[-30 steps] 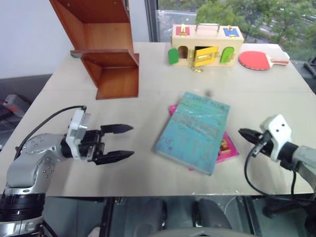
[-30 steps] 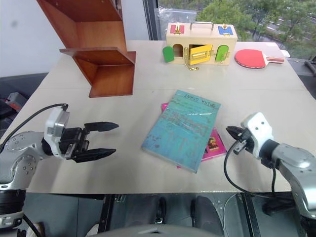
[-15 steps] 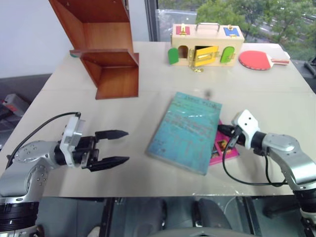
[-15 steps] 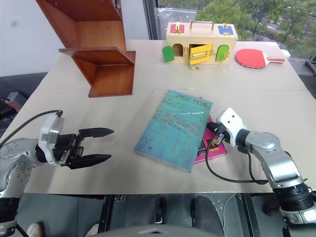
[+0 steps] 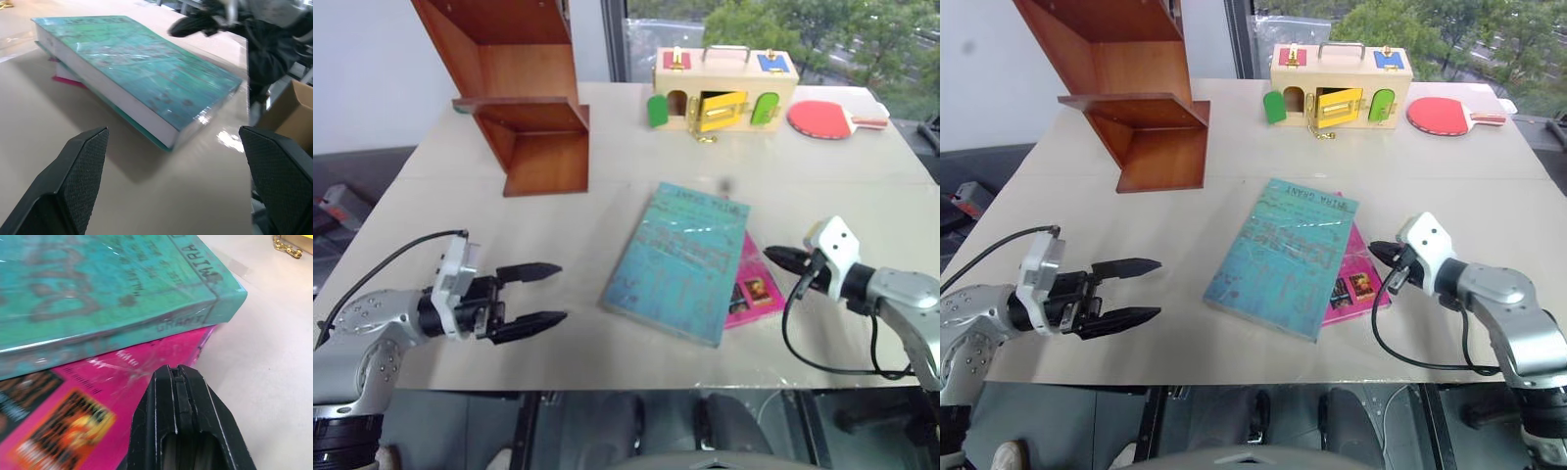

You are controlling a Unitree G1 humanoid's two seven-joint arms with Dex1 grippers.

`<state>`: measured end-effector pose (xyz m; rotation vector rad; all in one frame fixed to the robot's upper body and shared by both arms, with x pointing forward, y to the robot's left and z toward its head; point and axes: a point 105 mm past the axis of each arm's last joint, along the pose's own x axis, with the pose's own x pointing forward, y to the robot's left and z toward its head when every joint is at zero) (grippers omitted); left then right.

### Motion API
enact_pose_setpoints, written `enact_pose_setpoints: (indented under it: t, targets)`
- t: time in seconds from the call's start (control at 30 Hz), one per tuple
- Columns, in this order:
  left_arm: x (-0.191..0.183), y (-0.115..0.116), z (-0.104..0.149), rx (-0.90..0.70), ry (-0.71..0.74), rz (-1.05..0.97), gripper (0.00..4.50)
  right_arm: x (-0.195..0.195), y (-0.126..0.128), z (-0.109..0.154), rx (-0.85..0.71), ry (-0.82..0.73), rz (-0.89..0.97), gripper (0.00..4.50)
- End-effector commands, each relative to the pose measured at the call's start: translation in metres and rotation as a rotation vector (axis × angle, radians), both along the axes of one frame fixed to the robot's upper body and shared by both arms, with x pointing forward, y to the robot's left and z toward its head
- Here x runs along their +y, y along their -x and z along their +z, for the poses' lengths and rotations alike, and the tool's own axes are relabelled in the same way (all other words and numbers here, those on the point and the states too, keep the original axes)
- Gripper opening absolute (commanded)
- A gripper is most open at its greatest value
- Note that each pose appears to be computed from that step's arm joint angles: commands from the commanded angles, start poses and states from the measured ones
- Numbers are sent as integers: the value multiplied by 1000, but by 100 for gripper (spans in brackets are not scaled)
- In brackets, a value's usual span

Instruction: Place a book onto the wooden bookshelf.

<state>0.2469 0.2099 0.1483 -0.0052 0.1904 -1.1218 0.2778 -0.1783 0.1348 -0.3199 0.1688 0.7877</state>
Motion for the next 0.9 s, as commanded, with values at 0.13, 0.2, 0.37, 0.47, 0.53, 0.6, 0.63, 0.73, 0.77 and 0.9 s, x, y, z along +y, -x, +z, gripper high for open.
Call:
enact_pose_setpoints:
  t: [0.13, 0.2, 0.37, 0.47, 0.53, 0.6, 0.63, 0.73, 0.77, 0.9]
  targets:
    - [-15, -24, 2, 136, 92, 56, 450, 7, 46, 30, -48, -124, 59, 225]
    - [-16, -30, 3, 184, 113, 50, 450, 7, 60, 35, -51, -133, 56, 295]
    - [-22, -48, -6, 385, 109, 51, 450, 17, 91, 60, -148, -149, 87, 448]
    - [-35, -55, -12, 519, 121, 13, 450, 31, 106, 67, -169, -142, 138, 448]
    - [-41, -59, -16, 598, 119, -5, 450, 36, 108, 69, -188, -136, 146, 448]
    - [-45, -62, -15, 643, 141, -22, 450, 39, 108, 70, -193, -141, 150, 448]
    - [-49, -66, -16, 681, 155, -30, 450, 40, 108, 70, -195, -141, 155, 448]
    - [-64, -76, -16, 785, 204, -54, 450, 44, 108, 70, -204, -135, 163, 448]
    - [-66, -79, -16, 807, 220, -58, 450, 44, 108, 70, -207, -136, 162, 448]
    - [-71, -84, -17, 835, 223, -75, 450, 46, 109, 71, -219, -132, 154, 448]
